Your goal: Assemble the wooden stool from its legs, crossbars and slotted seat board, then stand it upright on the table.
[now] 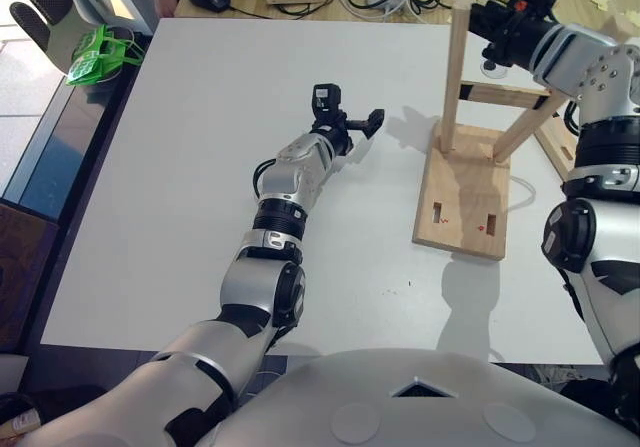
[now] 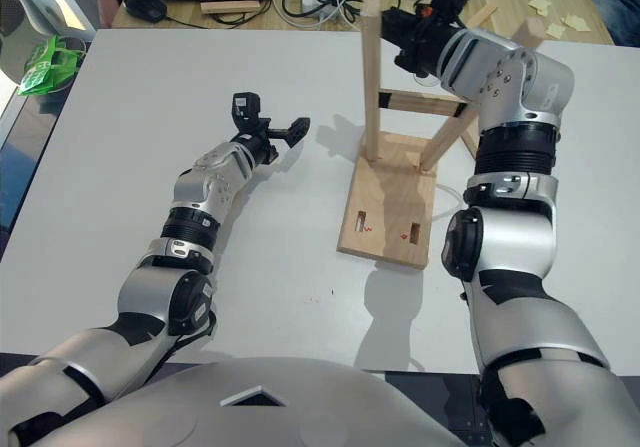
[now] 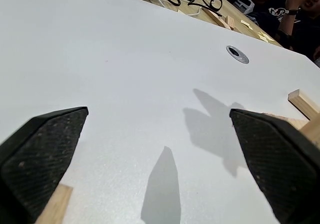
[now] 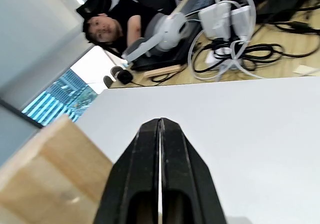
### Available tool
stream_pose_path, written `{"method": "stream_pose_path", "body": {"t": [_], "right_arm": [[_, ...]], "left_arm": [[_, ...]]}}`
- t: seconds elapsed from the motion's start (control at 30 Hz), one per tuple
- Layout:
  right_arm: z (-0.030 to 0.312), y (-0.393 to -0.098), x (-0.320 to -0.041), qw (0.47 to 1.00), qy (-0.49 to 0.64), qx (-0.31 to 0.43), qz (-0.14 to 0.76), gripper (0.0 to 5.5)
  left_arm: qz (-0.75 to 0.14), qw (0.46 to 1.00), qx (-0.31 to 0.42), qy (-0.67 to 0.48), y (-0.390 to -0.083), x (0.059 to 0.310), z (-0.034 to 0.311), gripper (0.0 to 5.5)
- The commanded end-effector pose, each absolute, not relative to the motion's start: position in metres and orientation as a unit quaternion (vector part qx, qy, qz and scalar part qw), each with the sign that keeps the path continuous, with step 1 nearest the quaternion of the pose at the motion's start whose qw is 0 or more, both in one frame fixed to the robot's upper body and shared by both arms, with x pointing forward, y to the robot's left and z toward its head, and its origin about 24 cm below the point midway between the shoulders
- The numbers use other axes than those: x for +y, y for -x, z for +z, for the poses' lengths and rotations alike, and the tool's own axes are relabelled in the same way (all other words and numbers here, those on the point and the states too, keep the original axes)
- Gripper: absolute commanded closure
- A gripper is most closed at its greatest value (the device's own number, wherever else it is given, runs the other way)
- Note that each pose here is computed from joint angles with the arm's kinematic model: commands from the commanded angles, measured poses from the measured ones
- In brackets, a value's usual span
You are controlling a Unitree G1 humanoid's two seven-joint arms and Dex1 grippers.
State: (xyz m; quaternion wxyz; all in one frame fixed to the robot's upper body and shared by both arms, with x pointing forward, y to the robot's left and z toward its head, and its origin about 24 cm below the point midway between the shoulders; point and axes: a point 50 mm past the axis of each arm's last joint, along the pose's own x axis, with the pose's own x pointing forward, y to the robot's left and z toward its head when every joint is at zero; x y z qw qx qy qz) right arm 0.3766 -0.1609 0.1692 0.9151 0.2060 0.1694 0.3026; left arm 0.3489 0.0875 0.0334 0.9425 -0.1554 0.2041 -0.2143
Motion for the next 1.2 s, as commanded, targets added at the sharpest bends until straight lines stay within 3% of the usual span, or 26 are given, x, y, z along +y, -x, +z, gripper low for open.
{"method": "stream_pose_path", "body": {"t": [0.03, 0.13, 0.23, 0.37, 0.47, 0.6, 0.73, 0.9, 1.03, 1.2], "right_arm": [[0.171, -0.366, -0.155, 0.914, -0.193, 0.154, 0.321, 5.49], [0.205, -0.370, -0.162, 0.951, -0.148, 0.063, 0.264, 5.49], [0.265, -0.361, -0.164, 0.970, -0.062, -0.084, 0.220, 5.49], [0.329, -0.332, -0.185, 0.946, 0.098, -0.286, 0.113, 5.49], [0.319, -0.312, -0.220, 0.927, 0.194, -0.321, 0.016, 5.49], [0.227, -0.283, -0.279, 0.950, 0.240, -0.184, -0.073, 5.18], [0.129, -0.224, -0.341, 0.962, 0.237, -0.001, -0.136, 4.51], [0.074, -0.167, -0.398, 0.926, 0.258, 0.158, -0.228, 3.74], [0.038, -0.160, -0.402, 0.919, 0.213, 0.285, -0.171, 3.11], [0.024, -0.170, -0.387, 0.935, 0.173, 0.295, -0.094, 2.37]], "left_arm": [[-0.214, 0.943, 0.206, 0.149, -0.351, 0.087, 0.036, 0.25], [-0.211, 0.944, 0.205, 0.149, -0.351, 0.087, 0.036, 0.25], [-0.209, 0.945, 0.204, 0.148, -0.351, 0.088, 0.036, 0.25], [-0.206, 0.945, 0.204, 0.149, -0.351, 0.090, 0.036, 0.25], [-0.198, 0.948, 0.199, 0.150, -0.350, 0.094, 0.036, 0.25], [-0.182, 0.952, 0.191, 0.155, -0.347, 0.102, 0.035, 0.25], [-0.174, 0.953, 0.190, 0.163, -0.344, 0.106, 0.033, 0.25], [-0.175, 0.951, 0.190, 0.170, -0.342, 0.102, 0.034, 0.25], [-0.176, 0.950, 0.189, 0.174, -0.340, 0.101, 0.035, 0.25], [-0.179, 0.950, 0.188, 0.175, -0.339, 0.099, 0.036, 0.25]]}}
